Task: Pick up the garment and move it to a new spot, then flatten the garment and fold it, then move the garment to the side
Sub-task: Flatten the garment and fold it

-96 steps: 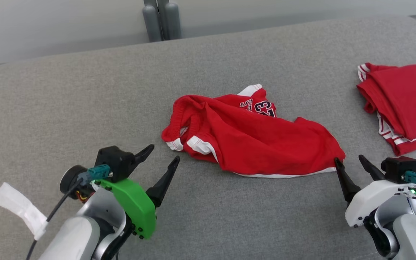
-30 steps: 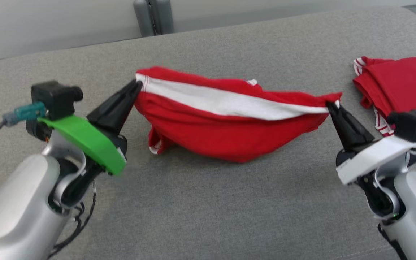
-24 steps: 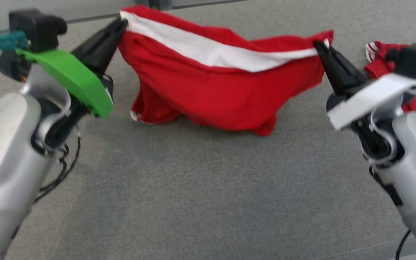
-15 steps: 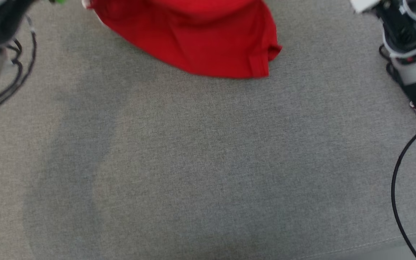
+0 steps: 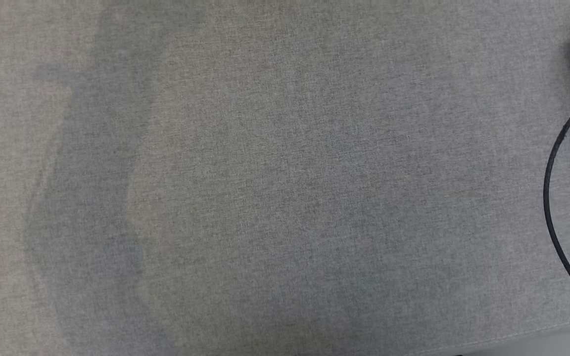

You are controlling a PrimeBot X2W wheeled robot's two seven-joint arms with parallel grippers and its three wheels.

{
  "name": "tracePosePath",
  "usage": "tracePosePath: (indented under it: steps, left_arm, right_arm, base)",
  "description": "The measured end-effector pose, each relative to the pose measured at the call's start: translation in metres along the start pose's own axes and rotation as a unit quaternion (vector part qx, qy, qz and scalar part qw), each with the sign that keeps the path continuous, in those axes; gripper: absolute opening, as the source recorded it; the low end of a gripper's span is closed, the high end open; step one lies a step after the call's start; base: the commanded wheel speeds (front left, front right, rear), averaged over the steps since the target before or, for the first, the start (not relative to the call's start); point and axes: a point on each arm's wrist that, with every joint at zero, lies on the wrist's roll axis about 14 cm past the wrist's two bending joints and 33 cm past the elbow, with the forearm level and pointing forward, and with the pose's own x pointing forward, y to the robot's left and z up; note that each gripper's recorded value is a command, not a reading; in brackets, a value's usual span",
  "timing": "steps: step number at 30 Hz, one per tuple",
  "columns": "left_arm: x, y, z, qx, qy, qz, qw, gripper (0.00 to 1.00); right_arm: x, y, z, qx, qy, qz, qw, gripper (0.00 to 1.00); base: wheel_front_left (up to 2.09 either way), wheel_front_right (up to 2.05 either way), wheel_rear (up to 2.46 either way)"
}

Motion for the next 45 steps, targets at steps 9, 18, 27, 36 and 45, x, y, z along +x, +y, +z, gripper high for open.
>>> tracePosePath:
  steps: [9, 18, 27, 36, 45]
  left_arm:
    - [-0.074, -0.013, -0.107, -0.018, 0.140, -0.011, 0.990, 0.00]
    - [-0.190, -0.050, -0.166, -0.055, 0.280, -0.030, 0.958, 0.00]
    - [-0.289, -0.125, -0.166, -0.104, 0.385, -0.075, 0.914, 0.00]
    - [-0.361, -0.181, -0.153, -0.150, 0.447, -0.099, 0.876, 0.00]
    - [-0.364, -0.180, -0.144, -0.187, 0.484, -0.098, 0.849, 0.00]
  right_arm:
    - [-0.076, -0.003, -0.081, 0.004, 0.141, -0.014, 0.990, 0.00]
    - [-0.213, -0.001, -0.121, 0.053, 0.287, -0.060, 0.955, 0.00]
    - [-0.317, 0.021, -0.096, 0.079, 0.369, -0.072, 0.923, 0.00]
    - [-0.395, 0.036, -0.079, 0.102, 0.426, -0.081, 0.895, 0.00]
    - [-0.380, 0.040, -0.068, 0.111, 0.436, -0.060, 0.891, 0.00]
  base:
    - [0.00, 0.00, 0.00]
    - [0.00, 0.00, 0.00]
    - [0.00, 0.00, 0.00]
    - [0.00, 0.00, 0.00]
    - [0.00, 0.00, 0.00]
